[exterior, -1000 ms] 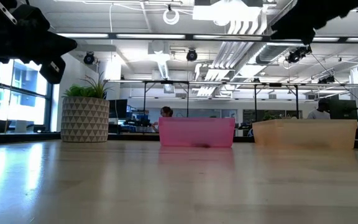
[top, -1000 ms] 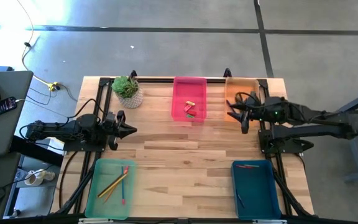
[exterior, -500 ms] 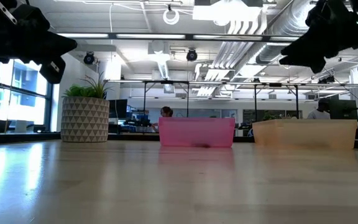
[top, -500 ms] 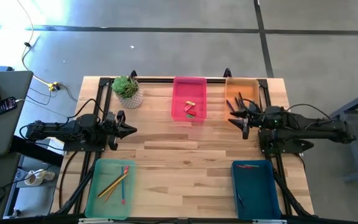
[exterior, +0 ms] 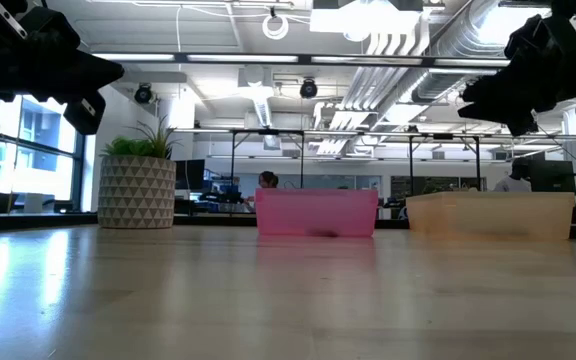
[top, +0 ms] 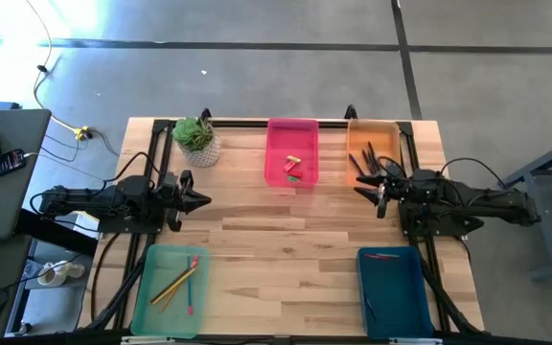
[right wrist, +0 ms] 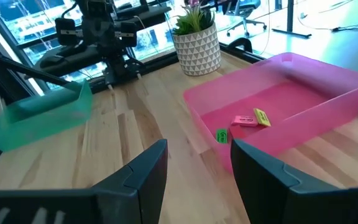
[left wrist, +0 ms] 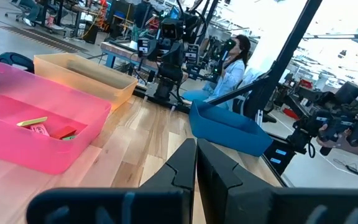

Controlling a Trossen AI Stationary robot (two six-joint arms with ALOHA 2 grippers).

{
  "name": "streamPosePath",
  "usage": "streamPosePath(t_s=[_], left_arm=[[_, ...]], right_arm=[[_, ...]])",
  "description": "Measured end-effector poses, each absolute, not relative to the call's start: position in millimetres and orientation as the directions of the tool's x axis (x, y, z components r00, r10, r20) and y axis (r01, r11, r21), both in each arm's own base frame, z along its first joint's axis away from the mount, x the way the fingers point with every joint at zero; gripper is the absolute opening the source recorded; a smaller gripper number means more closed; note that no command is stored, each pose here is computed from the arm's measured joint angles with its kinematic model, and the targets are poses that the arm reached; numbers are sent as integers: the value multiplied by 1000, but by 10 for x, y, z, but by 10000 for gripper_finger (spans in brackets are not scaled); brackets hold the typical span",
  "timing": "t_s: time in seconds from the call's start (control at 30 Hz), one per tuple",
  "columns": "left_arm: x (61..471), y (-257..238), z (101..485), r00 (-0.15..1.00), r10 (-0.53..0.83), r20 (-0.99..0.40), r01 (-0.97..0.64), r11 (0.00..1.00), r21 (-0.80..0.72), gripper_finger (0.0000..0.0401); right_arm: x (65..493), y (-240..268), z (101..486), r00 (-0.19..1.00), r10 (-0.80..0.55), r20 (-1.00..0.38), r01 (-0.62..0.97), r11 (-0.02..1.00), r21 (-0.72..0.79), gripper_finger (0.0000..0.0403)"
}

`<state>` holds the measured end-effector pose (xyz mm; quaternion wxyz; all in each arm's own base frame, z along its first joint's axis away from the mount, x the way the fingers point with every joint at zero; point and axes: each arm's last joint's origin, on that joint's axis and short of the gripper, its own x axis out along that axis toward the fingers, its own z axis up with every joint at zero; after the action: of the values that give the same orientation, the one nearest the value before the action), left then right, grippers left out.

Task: Sort crayons/erasers/pens/pencils in bins
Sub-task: Return to Home Position

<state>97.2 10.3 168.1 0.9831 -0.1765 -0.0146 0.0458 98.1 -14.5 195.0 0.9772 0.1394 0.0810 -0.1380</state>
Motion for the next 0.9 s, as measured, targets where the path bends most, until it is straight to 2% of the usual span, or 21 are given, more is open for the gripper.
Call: streamPosePath(t_s=[0.3,0.47,0.9], left_arm=[[972,103,1681,995,95,13,-85,934,-348,3],[972,103,1681,995,95,12,-85,934,-348,3],[972,103,1681,995,95,12,-85,934,-348,3]], right_arm=[[967,-143,1769,951,-247,-187,293,913,283,167],[979,-145,1670,960,-248,-130,277,910,308,167],[973,-145,1677,961,-252,-111,274,917,291,167]])
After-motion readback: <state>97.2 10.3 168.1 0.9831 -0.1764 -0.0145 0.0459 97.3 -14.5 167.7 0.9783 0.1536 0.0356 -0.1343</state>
